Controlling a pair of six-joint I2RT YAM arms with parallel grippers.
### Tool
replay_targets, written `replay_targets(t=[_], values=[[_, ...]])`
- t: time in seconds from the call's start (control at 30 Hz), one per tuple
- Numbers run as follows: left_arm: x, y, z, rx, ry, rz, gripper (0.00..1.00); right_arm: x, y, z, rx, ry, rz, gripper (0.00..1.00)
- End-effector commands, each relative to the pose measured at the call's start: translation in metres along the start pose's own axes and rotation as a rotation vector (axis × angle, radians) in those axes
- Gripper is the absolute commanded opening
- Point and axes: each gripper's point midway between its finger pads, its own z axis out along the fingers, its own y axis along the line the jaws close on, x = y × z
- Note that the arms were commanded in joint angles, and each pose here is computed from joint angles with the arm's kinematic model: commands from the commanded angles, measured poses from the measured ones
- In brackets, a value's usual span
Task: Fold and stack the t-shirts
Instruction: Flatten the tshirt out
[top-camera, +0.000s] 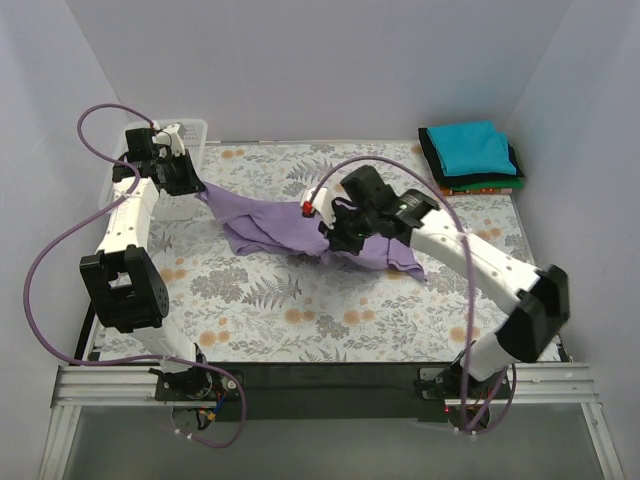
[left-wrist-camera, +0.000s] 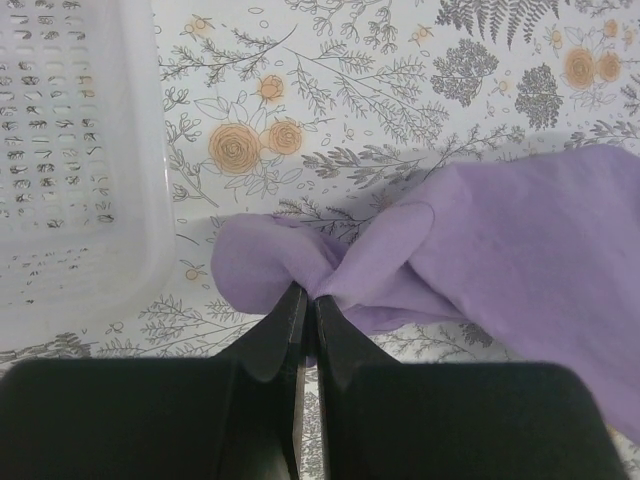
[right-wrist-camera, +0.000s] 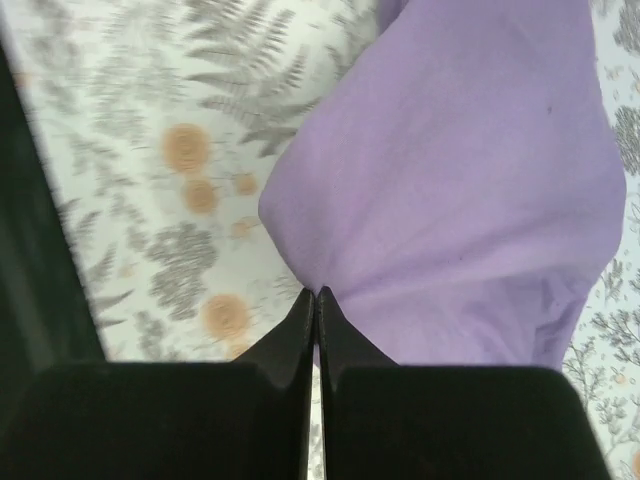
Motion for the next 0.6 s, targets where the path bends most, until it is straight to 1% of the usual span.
replay_targets(t=[0.0,0.03,0.1,0.13,0.17,0.2,0.23,0.27,0.3,0.33,0.37,0.4,0.43,0.47,0.5,0.57], values=[[-0.009,-0.008,-0.017,0.015,-0.034,0.039,0.0,0.019,0.063,-0.043,-0.225,-0.02,-0.009,0.01],[-0.006,-0.013,-0.017,0.047,-0.02,0.039,0.0,0.021,0.064,-0.051,-0.255,-0.042,-0.006,0.01],[-0.003,-0.016,-0.017,0.066,-0.007,0.039,0.0,0.029,0.054,-0.059,-0.254,-0.045,0.04,0.01],[0.001,-0.017,-0.015,0.078,0.01,0.037,0.0,0.039,0.031,-0.063,-0.222,-0.053,0.089,0.01],[0.004,-0.02,-0.014,0.097,0.021,0.038,0.0,0.055,0.018,-0.051,-0.23,-0.017,0.141,0.01],[0.007,-0.02,-0.012,0.106,0.031,0.032,0.0,0.07,-0.006,-0.051,-0.205,-0.008,0.196,0.01],[0.011,-0.021,-0.009,0.116,0.046,0.029,0.0,0.093,-0.023,-0.036,-0.225,0.048,0.275,0.01],[0.013,-0.023,-0.008,0.127,0.054,0.026,0.0,0.098,-0.034,-0.03,-0.225,0.057,0.281,0.01],[0.016,-0.022,-0.006,0.13,0.062,0.018,0.0,0.112,-0.047,-0.013,-0.242,0.096,0.33,0.01],[0.016,-0.023,-0.005,0.133,0.067,0.016,0.0,0.11,-0.066,-0.009,-0.199,0.112,0.332,0.15],[0.016,-0.023,-0.005,0.132,0.068,0.013,0.0,0.122,-0.084,0.004,-0.189,0.15,0.388,0.23],[0.015,-0.021,-0.004,0.124,0.067,0.014,0.0,0.115,-0.105,0.008,-0.167,0.131,0.444,0.43],[0.013,-0.021,-0.005,0.121,0.065,0.018,0.0,0.11,-0.124,-0.002,-0.16,0.071,0.505,0.57],[0.014,-0.021,-0.006,0.121,0.068,0.019,0.0,0.107,-0.134,-0.009,-0.151,0.045,0.532,0.74],[0.013,-0.02,-0.007,0.116,0.064,0.023,0.0,0.1,-0.151,-0.027,-0.119,-0.002,0.571,0.74],[0.014,-0.021,-0.005,0.126,0.067,0.022,0.0,0.094,-0.135,-0.04,-0.13,-0.028,0.556,0.73]])
